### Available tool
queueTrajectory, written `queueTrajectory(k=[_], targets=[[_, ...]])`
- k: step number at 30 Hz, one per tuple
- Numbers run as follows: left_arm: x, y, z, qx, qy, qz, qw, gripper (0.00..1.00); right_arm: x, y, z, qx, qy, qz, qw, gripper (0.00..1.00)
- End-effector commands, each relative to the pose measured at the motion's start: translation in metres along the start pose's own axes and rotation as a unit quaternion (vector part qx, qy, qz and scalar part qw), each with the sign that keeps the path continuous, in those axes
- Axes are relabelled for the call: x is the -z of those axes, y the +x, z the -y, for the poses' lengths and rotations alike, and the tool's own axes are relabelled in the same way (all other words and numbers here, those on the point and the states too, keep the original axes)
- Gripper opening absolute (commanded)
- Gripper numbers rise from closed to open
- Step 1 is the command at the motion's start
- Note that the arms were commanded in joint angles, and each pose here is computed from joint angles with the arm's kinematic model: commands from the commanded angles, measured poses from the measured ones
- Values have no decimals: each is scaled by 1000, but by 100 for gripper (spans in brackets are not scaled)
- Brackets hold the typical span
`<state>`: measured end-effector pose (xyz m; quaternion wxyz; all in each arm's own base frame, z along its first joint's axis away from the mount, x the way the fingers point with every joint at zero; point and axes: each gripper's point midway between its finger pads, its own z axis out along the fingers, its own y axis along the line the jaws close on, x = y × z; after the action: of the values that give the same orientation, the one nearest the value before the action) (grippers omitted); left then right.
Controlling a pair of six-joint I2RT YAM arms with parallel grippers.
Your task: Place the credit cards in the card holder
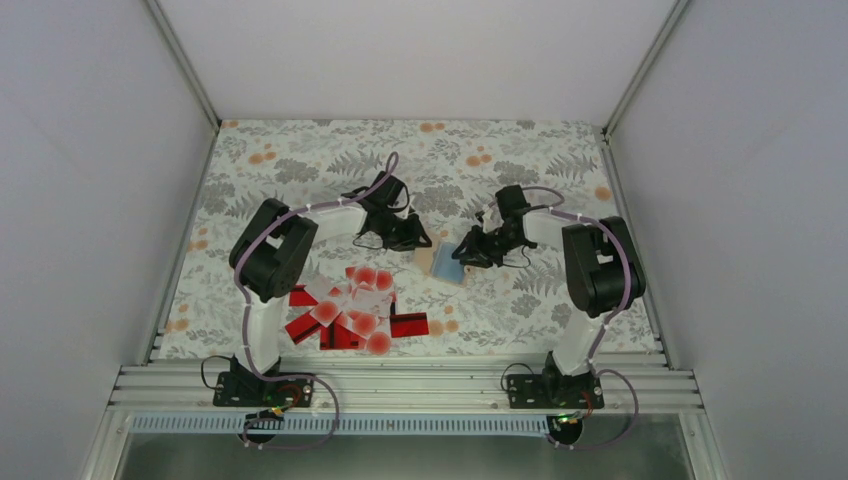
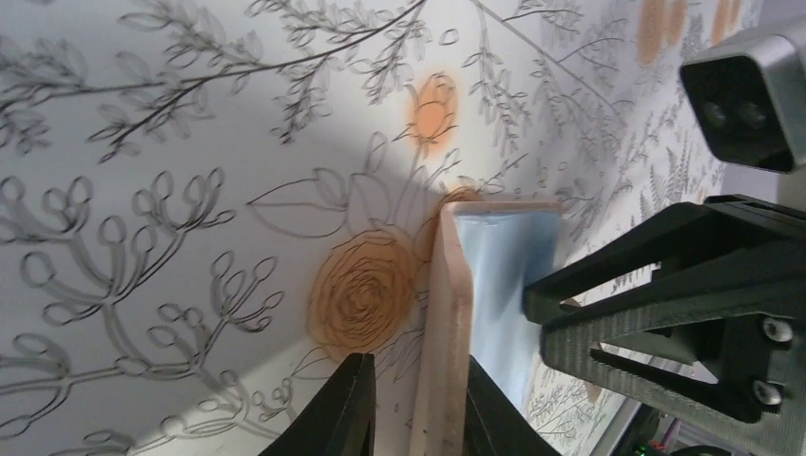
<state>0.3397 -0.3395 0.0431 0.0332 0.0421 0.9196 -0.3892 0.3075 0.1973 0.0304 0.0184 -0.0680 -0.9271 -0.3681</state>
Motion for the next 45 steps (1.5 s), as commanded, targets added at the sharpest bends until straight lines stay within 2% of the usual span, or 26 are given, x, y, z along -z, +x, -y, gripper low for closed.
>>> queueTrajectory(k=[1, 8, 16, 20, 29, 40, 45], targets=[[1, 6, -18, -1, -28, -9, 1000, 23, -9, 10, 19, 4, 35, -14, 999, 27], [16, 2, -57, -63, -153, 6, 986, 25, -11, 16, 39, 6, 73, -15, 997, 27], [17, 13, -77, -96, -194, -13, 976, 25, -6, 7, 38, 21, 91, -4, 996, 27], [21, 11, -73, -104, -203, -5, 974, 25, 7, -6, 14, 44, 72, 11, 996, 28], [18, 12, -62, -104, -187, -4, 977, 25, 27, -12, -86, 137, -73, 2, 988, 33], [46, -1, -29, -115, -176, 29, 977, 26, -26, 1, -83, 128, -83, -53, 987, 32], [76, -4, -7, -126, -176, 56, 975, 33, -39, 3, -77, 127, -73, -66, 987, 31]])
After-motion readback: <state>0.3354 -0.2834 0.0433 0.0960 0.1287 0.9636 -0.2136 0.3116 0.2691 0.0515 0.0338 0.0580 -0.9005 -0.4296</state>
